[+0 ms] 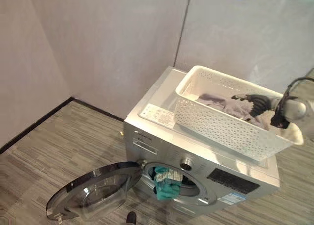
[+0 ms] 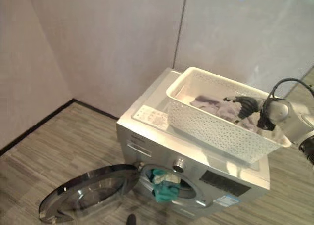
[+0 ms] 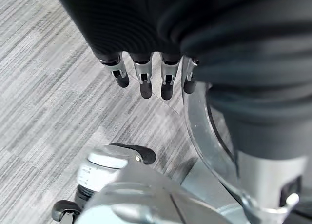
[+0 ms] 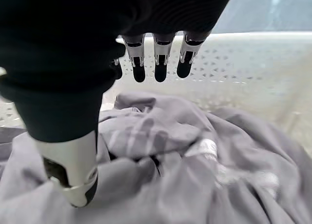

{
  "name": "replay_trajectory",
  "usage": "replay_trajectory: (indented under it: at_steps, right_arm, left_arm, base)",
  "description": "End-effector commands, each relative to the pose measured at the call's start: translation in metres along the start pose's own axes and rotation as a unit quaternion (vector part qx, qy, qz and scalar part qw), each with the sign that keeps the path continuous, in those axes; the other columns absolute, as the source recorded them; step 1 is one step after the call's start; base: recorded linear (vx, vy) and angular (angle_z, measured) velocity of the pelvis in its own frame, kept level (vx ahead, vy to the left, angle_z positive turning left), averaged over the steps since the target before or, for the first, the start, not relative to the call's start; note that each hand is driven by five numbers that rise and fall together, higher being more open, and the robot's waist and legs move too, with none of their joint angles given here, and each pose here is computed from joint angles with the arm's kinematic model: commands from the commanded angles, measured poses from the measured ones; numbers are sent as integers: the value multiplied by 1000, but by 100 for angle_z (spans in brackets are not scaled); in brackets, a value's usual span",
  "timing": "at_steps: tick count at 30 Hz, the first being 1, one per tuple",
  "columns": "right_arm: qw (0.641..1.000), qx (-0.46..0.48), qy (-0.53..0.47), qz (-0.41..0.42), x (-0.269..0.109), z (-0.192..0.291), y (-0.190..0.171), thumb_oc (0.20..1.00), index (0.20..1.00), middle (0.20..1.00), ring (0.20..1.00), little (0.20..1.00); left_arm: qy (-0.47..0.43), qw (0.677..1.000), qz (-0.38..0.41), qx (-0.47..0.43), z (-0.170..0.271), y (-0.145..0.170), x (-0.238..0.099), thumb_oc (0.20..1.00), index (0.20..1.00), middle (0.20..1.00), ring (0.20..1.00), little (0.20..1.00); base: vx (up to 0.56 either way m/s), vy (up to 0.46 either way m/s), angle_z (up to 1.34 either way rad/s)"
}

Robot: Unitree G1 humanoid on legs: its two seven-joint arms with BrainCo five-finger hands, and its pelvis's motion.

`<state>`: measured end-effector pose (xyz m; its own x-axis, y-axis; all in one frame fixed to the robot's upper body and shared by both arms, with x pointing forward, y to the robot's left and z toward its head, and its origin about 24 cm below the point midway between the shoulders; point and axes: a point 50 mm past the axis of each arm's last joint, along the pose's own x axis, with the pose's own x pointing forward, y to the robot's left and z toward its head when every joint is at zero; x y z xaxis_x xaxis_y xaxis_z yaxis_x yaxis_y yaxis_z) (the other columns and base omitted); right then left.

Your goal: Grab the laundry basket,head to the washer,open it,put in the laundry and shut it.

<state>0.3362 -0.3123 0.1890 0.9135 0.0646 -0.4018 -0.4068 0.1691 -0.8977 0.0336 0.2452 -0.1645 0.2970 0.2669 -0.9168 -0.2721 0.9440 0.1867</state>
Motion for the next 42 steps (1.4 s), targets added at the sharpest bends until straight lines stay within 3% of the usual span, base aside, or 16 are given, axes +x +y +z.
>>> replay_trajectory:
  at_steps: [1,12,24,27,42]
  right_arm:
    - [997,-16,35,-65,-10,-7,-38,1000,1000,1000,1000,1000]
    - [989,-29,139,-35,1,-44,-11,1000,1000,1000,1000,1000]
    - [994,28,108,-4,39,-22,42,1000,1000,1000,1000,1000]
    - [988,30,147,18,47,-28,59,1000,1000,1000,1000,1000]
    - [978,58,189,71,53,-34,105,1000,1000,1000,1000,1000]
  left_arm:
    - [-10,1000,14,4,7,7,2,1000,1000,1000,1000,1000]
    - [-12,1000,7,1,7,3,1,1000,1000,1000,1000,1000]
    - [-68,998,13,-13,38,0,5,1000,1000,1000,1000,1000]
    - [-93,995,15,-20,53,-1,6,1000,1000,1000,1000,1000]
    - [-139,990,-14,-2,81,-18,5,1000,1000,1000,1000,1000]
  base:
    - [12,-4,13]
    - [-1,-3,0]
    - [-40,-21,5]
    - [-28,-9,-14]
    - [3,-2,-2]
